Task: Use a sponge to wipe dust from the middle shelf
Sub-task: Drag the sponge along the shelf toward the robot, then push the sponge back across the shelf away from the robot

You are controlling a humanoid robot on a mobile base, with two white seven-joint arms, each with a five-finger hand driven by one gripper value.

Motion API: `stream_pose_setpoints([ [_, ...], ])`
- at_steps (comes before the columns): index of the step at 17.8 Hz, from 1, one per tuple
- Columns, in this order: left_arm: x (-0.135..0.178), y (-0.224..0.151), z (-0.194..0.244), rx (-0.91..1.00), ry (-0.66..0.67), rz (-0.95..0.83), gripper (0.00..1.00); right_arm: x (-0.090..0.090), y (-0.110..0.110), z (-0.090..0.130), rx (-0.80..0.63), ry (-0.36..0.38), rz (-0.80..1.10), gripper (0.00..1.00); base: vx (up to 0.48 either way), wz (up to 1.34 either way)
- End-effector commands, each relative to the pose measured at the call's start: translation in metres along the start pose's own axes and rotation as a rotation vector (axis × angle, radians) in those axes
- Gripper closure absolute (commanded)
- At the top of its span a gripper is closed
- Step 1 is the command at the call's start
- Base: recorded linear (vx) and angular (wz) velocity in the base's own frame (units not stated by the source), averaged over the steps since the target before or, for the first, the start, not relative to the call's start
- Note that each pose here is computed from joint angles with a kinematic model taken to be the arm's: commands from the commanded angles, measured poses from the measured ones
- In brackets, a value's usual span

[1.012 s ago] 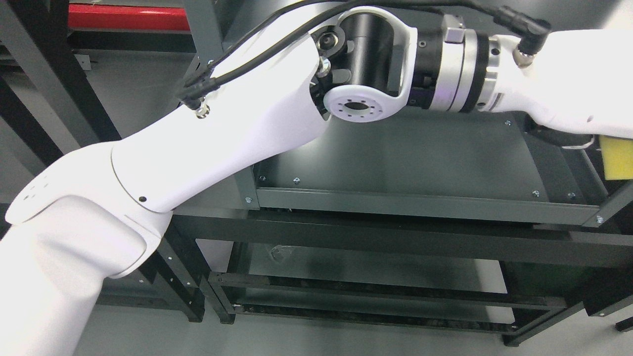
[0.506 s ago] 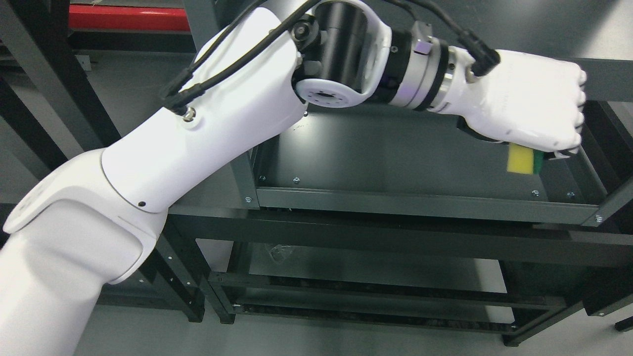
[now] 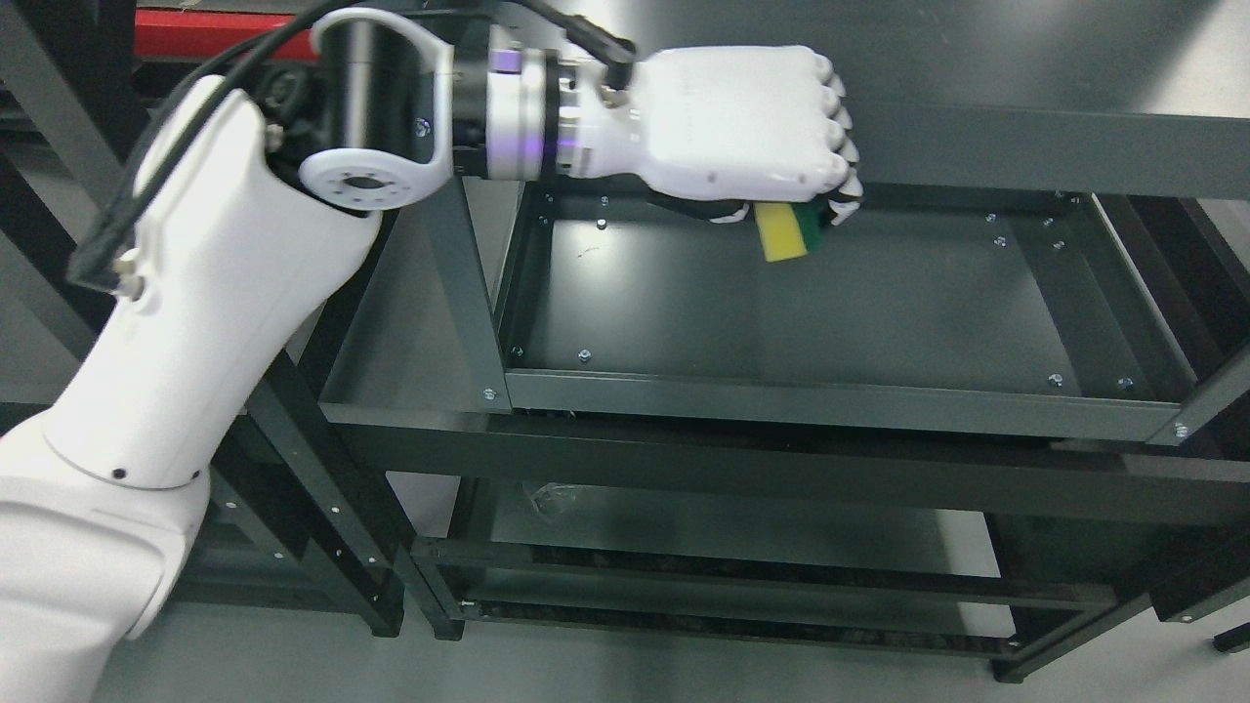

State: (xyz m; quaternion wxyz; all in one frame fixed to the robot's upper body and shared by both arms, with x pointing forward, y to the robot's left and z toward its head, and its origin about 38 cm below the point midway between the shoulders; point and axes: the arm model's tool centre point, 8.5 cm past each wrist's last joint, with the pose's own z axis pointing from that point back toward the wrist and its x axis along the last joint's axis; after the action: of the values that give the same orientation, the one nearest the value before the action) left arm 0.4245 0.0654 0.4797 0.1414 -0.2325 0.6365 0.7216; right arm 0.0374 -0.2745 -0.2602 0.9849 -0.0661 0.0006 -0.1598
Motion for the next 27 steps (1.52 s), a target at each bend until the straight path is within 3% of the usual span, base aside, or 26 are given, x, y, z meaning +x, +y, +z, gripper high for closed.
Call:
stream_pose_setpoints([
  [1,-0.010,0.033,0.196,0.066,0.311,-0.046,1.00,0.010,-0.010,0.000,-0.017,-0.024,-0.003,0.00,0.000,0.00],
  [4,-0.008,0.031,0.187,0.086,0.287,-0.031,1.00,0.010,-0.010,0.000,-0.017,-0.024,-0.003,0.00,0.000,0.00],
  [6,-0.005,0.027,0.154,0.128,0.221,-0.010,1.00,0.010,-0.010,0.000,-0.017,-0.024,-0.003,0.00,0.000,0.00],
  [9,0.000,0.035,0.056,0.121,0.038,-0.025,1.00,0.010,-0.010,0.000,-0.017,-0.024,-0.003,0.00,0.000,0.00],
  [13,0.005,0.055,-0.077,0.173,-0.100,0.034,1.00,0.010,-0.010,0.000,-0.017,-0.024,-0.003,0.00,0.000,0.00],
  [15,-0.021,0.047,-0.081,0.112,-0.028,0.028,1.00,0.010,-0.010,0.000,-0.017,-0.024,-0.001,0.00,0.000,0.00],
  [18,0.006,0.039,-0.116,0.163,-0.123,-0.018,1.00,0.010,-0.010,0.000,-0.017,-0.024,-0.003,0.00,0.000,0.00],
  [24,0.067,0.003,-0.163,0.087,-0.360,0.002,1.00,0.010,-0.010,0.000,-0.017,-0.024,-0.003,0.00,0.000,0.00],
  [27,0.076,-0.012,-0.175,0.057,-0.319,0.043,1.00,0.010,-0.010,0.000,-0.017,-0.024,-0.003,0.00,0.000,0.00],
])
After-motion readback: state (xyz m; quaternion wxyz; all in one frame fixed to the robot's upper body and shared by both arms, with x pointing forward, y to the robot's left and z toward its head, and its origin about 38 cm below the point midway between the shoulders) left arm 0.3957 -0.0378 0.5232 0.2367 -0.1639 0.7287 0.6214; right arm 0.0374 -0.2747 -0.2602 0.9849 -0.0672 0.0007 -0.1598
